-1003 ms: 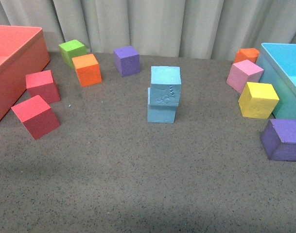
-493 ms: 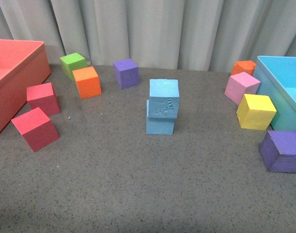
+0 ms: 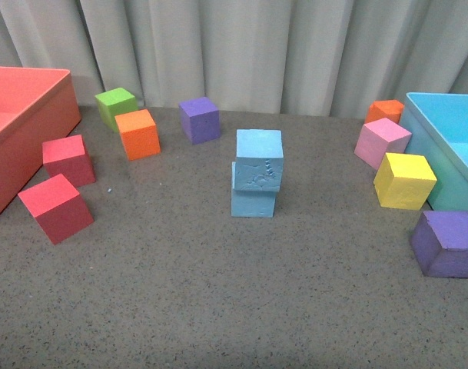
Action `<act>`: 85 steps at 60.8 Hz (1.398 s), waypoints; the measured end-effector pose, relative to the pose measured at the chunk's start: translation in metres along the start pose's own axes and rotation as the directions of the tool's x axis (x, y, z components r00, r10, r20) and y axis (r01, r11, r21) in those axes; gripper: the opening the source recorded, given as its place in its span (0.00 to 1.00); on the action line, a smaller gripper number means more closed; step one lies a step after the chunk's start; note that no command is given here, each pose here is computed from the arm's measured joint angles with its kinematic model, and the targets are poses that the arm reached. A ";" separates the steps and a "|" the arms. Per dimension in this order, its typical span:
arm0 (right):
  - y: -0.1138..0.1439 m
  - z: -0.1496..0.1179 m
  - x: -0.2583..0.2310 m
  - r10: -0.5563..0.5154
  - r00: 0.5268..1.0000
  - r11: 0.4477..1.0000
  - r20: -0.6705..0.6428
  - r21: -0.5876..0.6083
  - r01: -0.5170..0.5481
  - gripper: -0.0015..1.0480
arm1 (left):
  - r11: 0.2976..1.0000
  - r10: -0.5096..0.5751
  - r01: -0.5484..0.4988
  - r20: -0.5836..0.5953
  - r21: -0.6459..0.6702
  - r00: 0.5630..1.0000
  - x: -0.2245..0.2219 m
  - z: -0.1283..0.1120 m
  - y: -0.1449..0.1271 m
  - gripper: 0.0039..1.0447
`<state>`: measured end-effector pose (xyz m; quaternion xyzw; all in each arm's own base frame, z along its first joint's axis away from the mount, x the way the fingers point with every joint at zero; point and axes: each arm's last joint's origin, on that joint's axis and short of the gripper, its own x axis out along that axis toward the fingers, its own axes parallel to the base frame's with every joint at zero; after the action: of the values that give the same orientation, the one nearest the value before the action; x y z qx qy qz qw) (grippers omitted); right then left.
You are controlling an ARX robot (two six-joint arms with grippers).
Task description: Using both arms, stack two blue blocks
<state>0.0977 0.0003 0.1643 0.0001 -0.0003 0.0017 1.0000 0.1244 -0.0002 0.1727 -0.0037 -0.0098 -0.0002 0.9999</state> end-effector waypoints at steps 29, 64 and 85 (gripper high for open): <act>0.000 0.000 0.000 0.000 1.000 1.000 0.000 0.000 0.000 0.91 | 1.000 0.000 0.000 0.003 0.000 1.000 -0.013 0.001 0.000 0.03; 0.000 0.000 0.000 0.000 1.000 1.000 0.000 0.000 0.000 0.91 | 1.000 0.000 0.000 -0.003 0.000 1.000 -0.028 -0.002 0.000 0.23; 0.000 0.000 0.000 0.000 1.000 1.000 0.000 0.000 0.000 0.91 | 1.000 0.000 0.000 -0.003 0.003 1.000 -0.028 -0.002 0.000 0.95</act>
<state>0.0977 0.0003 0.1643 0.0001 -0.0003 0.0017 1.0000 0.0968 -0.0002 0.1699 -0.0024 -0.0085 -0.0004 1.0000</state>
